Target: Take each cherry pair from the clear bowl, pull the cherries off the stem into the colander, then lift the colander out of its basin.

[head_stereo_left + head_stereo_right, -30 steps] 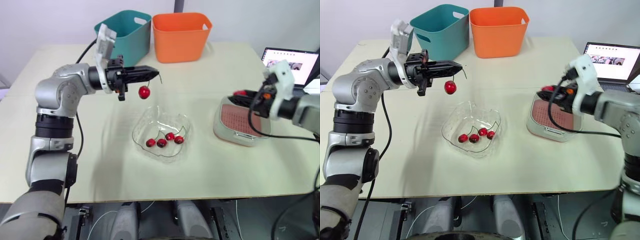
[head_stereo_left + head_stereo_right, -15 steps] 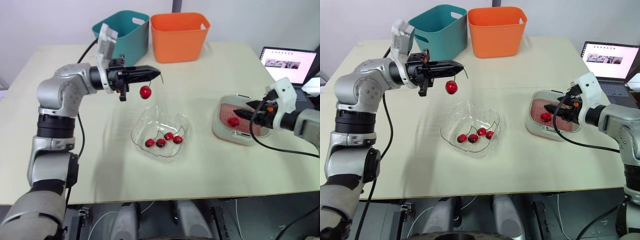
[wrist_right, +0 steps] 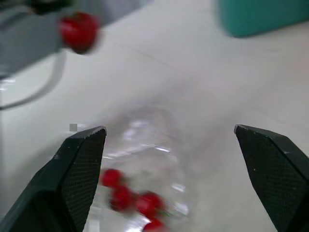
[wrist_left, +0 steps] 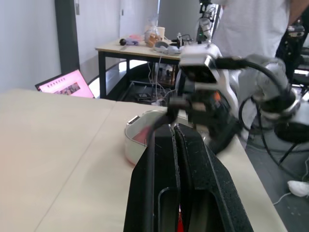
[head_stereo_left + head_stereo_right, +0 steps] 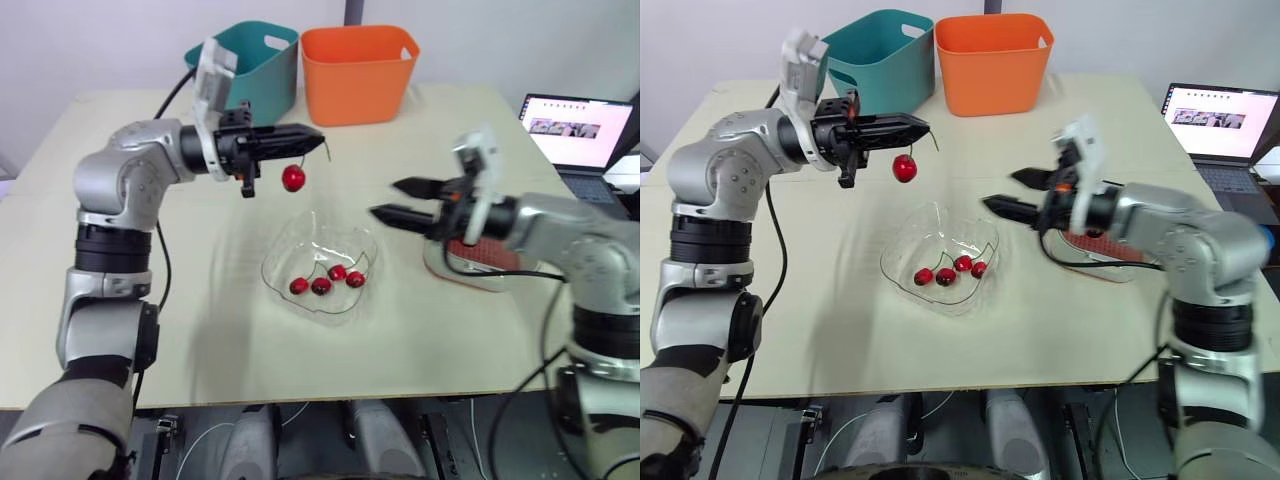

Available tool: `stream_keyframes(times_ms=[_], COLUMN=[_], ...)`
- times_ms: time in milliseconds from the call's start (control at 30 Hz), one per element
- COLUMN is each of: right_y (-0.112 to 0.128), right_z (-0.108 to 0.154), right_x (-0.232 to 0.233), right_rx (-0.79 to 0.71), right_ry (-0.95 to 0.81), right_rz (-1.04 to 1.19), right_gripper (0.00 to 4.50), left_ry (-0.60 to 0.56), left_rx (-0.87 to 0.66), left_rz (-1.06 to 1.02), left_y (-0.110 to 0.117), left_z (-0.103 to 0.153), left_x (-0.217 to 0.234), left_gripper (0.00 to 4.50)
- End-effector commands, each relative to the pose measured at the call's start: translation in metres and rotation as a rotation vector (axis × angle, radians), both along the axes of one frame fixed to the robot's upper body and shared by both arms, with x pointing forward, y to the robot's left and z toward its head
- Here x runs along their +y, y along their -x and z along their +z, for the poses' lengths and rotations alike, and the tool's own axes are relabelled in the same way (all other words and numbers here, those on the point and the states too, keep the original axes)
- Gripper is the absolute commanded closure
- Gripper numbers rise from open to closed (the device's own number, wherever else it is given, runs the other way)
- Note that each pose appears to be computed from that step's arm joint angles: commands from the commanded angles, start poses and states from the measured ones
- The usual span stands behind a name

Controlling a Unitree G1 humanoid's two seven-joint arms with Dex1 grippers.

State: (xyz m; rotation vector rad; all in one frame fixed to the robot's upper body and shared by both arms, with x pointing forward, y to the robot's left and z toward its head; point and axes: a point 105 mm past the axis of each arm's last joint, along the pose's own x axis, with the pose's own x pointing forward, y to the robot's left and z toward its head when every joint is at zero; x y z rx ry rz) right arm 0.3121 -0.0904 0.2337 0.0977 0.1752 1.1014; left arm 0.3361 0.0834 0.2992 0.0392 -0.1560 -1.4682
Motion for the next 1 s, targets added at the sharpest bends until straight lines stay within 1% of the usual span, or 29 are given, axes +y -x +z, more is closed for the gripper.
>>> stream_keyframes(times_ms=[33, 133, 300, 467, 767, 867, 1000], right_y=[0.003, 0.004, 0.004, 0.002, -0.004, -0.006, -0.006], right_z=[0.025, 0.033, 0.033, 0.028, 0.026, 0.027, 0.026], right_x=[0.020, 0.038, 0.056, 0.064, 0.072, 0.073, 0.075], right_rx=[-0.024, 0.001, 0.024, 0.043, 0.058, 0.060, 0.062], right_ry=[-0.110, -0.183, -0.206, -0.205, -0.227, -0.237, -0.242], right_rz=[0.063, 0.112, 0.149, 0.154, 0.143, 0.138, 0.135], right_gripper=[0.02, 0.02, 0.02, 0.02, 0.02, 0.66, 2.02], left_ry=[0.020, 0.025, 0.032, 0.035, 0.035, 0.035, 0.035], left_rx=[-0.050, -0.048, -0.038, -0.034, -0.030, -0.029, -0.028], left_rz=[-0.014, -0.014, -0.010, -0.012, -0.015, -0.016, -0.016], left_y=[0.007, 0.009, 0.011, 0.011, 0.013, 0.012, 0.012], left_z=[0.013, 0.013, 0.011, 0.011, 0.011, 0.010, 0.010], left_x=[-0.002, -0.003, -0.004, -0.005, -0.006, -0.007, -0.007], left_gripper=[4.50, 4.50, 4.50, 4.50, 4.50, 4.50, 4.50])
